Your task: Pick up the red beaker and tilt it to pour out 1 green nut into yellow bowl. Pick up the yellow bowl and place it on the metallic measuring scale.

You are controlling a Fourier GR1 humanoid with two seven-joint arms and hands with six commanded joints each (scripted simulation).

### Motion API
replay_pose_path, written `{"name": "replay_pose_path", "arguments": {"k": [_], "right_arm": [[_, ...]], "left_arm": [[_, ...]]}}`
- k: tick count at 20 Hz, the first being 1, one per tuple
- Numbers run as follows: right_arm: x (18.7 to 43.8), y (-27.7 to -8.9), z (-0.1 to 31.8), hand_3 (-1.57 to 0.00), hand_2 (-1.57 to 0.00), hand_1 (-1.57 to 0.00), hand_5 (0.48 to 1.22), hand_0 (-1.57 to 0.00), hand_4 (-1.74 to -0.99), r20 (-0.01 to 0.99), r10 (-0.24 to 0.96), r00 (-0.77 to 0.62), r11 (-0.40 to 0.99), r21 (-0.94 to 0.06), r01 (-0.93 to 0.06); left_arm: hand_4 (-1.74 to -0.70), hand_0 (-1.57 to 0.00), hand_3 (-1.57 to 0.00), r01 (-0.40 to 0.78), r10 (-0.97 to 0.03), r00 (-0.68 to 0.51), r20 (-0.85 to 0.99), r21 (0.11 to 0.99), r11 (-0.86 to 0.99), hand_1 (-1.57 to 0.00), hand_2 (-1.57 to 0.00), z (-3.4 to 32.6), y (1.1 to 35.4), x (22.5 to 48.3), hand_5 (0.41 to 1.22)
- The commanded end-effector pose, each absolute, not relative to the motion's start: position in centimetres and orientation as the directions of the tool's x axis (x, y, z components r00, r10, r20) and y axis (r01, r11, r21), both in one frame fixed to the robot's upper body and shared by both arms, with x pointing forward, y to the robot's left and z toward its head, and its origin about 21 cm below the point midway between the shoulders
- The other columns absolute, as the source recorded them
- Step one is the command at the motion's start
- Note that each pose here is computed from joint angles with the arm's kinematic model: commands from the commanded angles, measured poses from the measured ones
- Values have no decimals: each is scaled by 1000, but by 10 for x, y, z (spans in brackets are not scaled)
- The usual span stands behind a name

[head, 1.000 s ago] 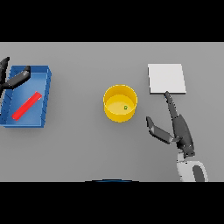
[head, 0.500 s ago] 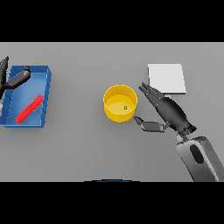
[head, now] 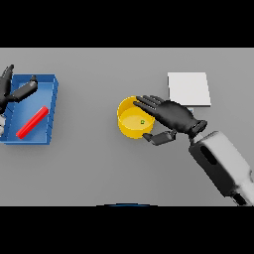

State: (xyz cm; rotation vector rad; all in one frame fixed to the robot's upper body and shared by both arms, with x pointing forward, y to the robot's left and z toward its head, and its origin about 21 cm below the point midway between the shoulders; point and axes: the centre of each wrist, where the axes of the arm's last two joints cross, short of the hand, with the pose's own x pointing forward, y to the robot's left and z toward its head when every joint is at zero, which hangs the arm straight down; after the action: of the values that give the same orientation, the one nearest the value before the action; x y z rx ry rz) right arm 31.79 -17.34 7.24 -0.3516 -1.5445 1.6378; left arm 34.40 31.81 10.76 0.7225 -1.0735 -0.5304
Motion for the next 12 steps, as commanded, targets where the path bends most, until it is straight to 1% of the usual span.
{"name": "replay_pose_path", "arguments": {"k": [1, 2, 4, 6, 8, 12], "right_arm": [[321, -171, 72, 1, 1, 1, 677, 1, -1277, 321, 712, -625, 77, -920, -385], [326, -170, 69, 1, 1, 1, 683, 1, -1269, 311, 711, -631, 53, -918, -393], [329, -163, 64, 1, 1, 1, 686, 1, -1255, 303, 685, -662, 1, -910, -415], [335, -154, 68, 1, 1, 1, 686, 1, -1246, 301, 679, -670, -22, -904, -427], [336, -149, 58, 1, 1, 1, 682, 1, -1243, 300, 674, -675, -51, -893, -448], [342, -144, 51, 1, 1, 1, 674, 1, -1281, 274, 681, -678, -127, -869, -479]], "left_arm": [[-797, 1, 1, 45, -705, 395, 589, 754, 655, 1, 1, 107, 322, 345, 718], [-796, 1, 1, 44, -703, 394, 591, 752, 657, 1, 1, 107, 322, 345, 717], [-794, 1, 1, 47, -705, 392, 591, 752, 657, 1, 1, 109, 320, 347, 717], [-794, 1, 1, 40, -702, 403, 588, 755, 655, 1, 1, 109, 321, 348, 723], [-795, 1, 1, 46, -708, 392, 587, 756, 653, 1, 1, 110, 322, 349, 729], [-797, 1, 1, 39, -707, 391, 589, 757, 652, 1, 1, 114, 325, 348, 734]]}}
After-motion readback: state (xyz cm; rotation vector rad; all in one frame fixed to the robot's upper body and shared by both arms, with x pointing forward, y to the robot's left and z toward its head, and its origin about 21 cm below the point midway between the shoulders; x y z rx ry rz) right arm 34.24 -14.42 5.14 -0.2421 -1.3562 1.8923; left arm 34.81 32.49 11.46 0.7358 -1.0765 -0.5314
